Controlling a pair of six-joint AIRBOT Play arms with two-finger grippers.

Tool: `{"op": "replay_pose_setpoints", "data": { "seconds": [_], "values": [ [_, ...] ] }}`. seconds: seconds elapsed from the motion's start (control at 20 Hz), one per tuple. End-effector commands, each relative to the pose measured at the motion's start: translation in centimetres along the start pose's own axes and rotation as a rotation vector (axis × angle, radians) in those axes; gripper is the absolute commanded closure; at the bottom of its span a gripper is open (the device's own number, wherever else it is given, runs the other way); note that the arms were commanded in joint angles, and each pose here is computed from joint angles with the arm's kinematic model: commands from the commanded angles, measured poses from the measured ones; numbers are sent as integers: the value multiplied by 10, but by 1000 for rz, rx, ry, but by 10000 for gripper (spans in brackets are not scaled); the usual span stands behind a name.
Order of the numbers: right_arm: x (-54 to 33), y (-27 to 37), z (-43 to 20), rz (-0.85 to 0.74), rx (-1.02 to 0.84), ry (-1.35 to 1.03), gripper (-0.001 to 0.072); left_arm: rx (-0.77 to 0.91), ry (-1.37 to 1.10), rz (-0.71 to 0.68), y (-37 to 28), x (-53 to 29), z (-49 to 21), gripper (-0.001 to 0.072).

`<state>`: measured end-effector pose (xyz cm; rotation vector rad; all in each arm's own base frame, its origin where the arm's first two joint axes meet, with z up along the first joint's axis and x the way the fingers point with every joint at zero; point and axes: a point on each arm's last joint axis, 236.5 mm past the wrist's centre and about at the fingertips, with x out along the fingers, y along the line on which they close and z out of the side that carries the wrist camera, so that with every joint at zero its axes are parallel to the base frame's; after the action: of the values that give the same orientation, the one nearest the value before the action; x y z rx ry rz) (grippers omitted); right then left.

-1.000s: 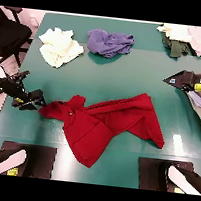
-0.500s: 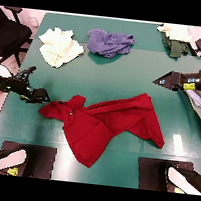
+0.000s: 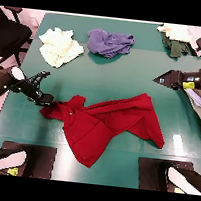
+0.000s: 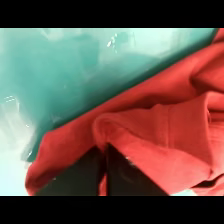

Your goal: Fold the shirts.

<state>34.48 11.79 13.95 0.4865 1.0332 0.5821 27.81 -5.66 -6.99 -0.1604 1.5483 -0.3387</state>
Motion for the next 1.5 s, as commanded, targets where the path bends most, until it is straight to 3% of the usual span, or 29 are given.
{"op": "replay_pose_setpoints", "data": {
  "seconds": [0.0,0.15,0.25,0.3,0.5,0.9,1.45],
  "values": [
    [-10,-44,9,-93,75,-31,330,4,15,19,1,0,-2,682],
    [-2,-105,-4,-159,206,58,326,8,13,15,-2,-7,1,684],
    [15,-132,-13,-152,282,120,199,-7,-5,16,-3,-14,9,683],
    [24,-142,-18,-145,303,149,194,-5,-20,14,-5,-19,14,683],
    [71,-147,-31,-45,328,247,194,-4,-70,22,-7,-34,31,683],
    [138,-154,-63,-35,318,383,195,-1,-74,23,-7,-35,32,683],
    [126,-151,18,-76,213,197,198,-1,-80,25,-7,-36,34,683]
  ]
}}
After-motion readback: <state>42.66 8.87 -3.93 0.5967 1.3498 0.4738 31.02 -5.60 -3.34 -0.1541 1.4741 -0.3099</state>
